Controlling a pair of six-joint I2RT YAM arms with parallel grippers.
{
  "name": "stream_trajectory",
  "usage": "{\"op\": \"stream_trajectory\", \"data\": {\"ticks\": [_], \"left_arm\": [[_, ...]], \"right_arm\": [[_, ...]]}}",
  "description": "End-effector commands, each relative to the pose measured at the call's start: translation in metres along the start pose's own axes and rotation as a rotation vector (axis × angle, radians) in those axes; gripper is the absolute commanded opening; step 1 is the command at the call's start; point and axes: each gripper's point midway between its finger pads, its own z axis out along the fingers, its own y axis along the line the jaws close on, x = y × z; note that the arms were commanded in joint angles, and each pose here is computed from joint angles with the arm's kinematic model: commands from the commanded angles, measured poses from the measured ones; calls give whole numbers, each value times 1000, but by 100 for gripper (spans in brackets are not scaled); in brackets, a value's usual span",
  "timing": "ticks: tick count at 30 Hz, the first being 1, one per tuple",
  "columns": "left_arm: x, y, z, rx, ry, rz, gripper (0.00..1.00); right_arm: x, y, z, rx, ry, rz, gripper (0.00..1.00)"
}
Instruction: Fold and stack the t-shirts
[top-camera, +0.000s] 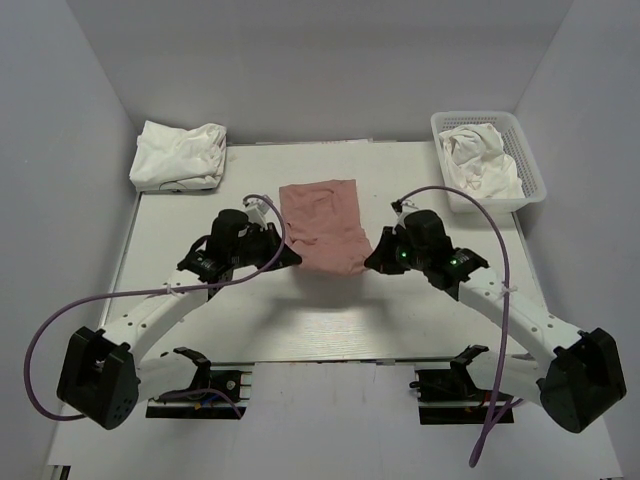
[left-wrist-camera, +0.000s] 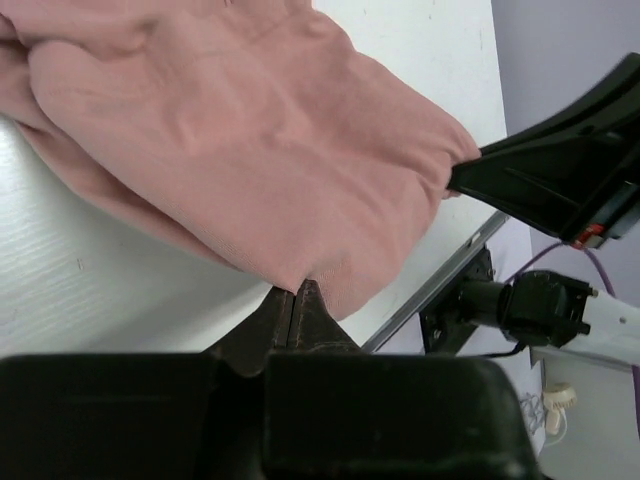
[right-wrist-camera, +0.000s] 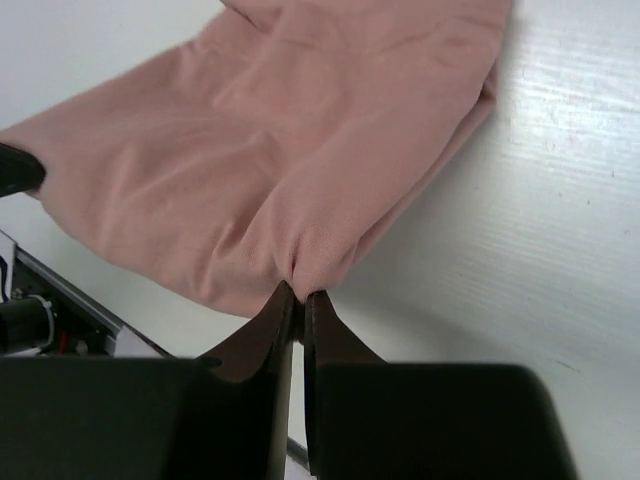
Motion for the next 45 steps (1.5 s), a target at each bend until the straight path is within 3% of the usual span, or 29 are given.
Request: {"op": "stream_trajectory", "data": {"ticks": [1,7,14,18,23,30,34,35,36,37,38,39,40,41,45], "left_arm": [[-34,-16,-7,-20,-99,13,0],[-101,6,-10,-247,-280,-23,0],[-148,17,6,-363,-346,-25,0],[-181,34,21,-426,-379,-36,0],[-204,84,53,-544,-350,-86,0],[-225,118,106,-490,-288,-93,0],[-234,138,138,-484,-257,-97,0],[-250,133,139,-458,-276,-93,0],[-253,134,143,-459,-274,-84,0],[-271,129,140,-448,-305,-79,0],[-265,137,146,-468,-274,-92,8],[-271,135,142,-477,-289,-89,24],[-277,133,139,-487,-305,-86,64],[-276,135,137,-503,-303,-89,99],[-282,116,115,-484,-351,-73,100]], "right_arm": [[-35,16,-10,-14,-65,-23,0],[-99,26,0,54,-161,-11,0],[-159,14,30,132,-201,21,0],[-178,3,57,120,-156,40,0],[-202,-14,100,114,-92,47,0],[-221,-49,157,115,-36,97,0],[-237,-66,185,99,-74,147,0],[-243,-72,196,97,-86,156,3],[-248,-73,199,82,-101,154,17],[-253,-72,201,69,-114,140,23],[-254,-71,206,48,-114,137,34],[-260,-71,206,33,-125,114,67],[-269,-65,204,8,-155,92,90],[-271,-61,202,-7,-156,82,90],[-284,-46,170,1,-189,15,90]]}}
